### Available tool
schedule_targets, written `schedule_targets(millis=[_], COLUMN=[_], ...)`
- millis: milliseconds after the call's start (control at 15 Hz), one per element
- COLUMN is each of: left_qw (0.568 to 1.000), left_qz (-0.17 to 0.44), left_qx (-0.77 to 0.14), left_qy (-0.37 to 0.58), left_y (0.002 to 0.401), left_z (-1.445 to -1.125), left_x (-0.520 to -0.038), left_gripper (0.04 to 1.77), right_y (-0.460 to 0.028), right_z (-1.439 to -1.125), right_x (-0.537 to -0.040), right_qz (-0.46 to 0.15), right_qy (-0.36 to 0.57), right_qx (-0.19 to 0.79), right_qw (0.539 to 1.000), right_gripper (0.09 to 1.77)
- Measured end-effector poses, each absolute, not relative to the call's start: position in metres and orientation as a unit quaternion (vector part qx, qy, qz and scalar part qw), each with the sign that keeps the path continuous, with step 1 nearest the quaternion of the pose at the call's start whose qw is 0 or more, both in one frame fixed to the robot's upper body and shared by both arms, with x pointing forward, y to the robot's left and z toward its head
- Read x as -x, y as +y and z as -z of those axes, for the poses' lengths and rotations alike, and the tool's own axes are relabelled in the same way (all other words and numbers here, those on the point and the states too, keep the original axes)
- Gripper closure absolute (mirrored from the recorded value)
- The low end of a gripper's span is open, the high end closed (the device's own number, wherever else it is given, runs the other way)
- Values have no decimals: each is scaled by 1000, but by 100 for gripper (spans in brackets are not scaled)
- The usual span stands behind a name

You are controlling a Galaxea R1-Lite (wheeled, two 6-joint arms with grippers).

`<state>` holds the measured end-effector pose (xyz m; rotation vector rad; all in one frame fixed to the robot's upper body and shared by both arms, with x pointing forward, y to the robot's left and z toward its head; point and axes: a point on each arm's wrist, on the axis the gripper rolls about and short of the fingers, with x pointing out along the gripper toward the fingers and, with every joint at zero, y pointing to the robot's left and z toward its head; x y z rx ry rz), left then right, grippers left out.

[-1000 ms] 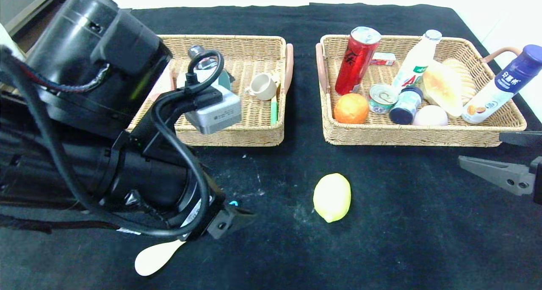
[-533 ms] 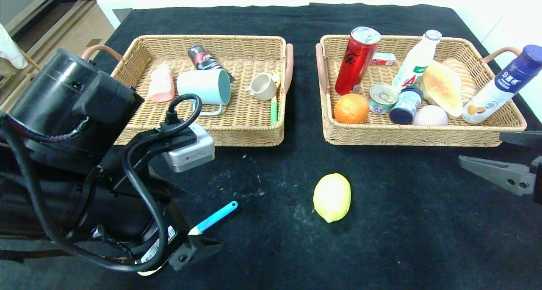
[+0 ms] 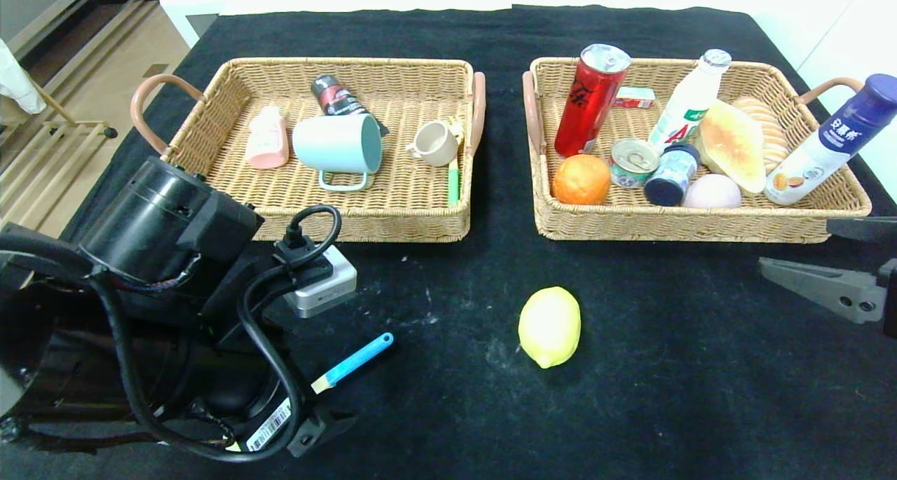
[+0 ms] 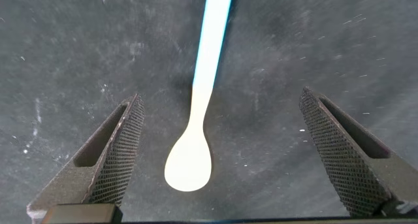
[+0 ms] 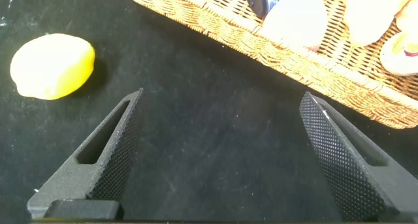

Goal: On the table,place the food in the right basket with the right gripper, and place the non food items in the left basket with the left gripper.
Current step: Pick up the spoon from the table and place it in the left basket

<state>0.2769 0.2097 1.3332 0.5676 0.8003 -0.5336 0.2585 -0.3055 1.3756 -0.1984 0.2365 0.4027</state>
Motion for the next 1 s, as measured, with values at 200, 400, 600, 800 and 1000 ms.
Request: schedule_targets(millis=[200, 400, 600, 800, 1000], left_qw=[842, 835, 831, 828, 828], left_qz=[244, 235, 222, 220, 220], left_qx=[-278, -287, -298, -299, -299], left_qy=[393, 406, 414, 419, 421], left_y=[205, 200, 196, 194, 194], left_z=[-1326, -1318, -1312, -1309, -1308], left_x=[-284, -292, -298, -301, -302], left_gripper=[9, 9, 9, 9, 9], right_y=[-305, -305, -305, -305, -305], right_z=[-1375, -1375, -1375, -1375, -1375], right_x=[-259, -259, -259, -259, -259], right_qz=[-199, -199, -199, -199, -199], right_qy=[117, 118, 118, 118, 118], right_qx=[98, 98, 98, 98, 98], right_qw=[968, 968, 968, 968, 968], right_gripper=[15, 15, 15, 15, 15])
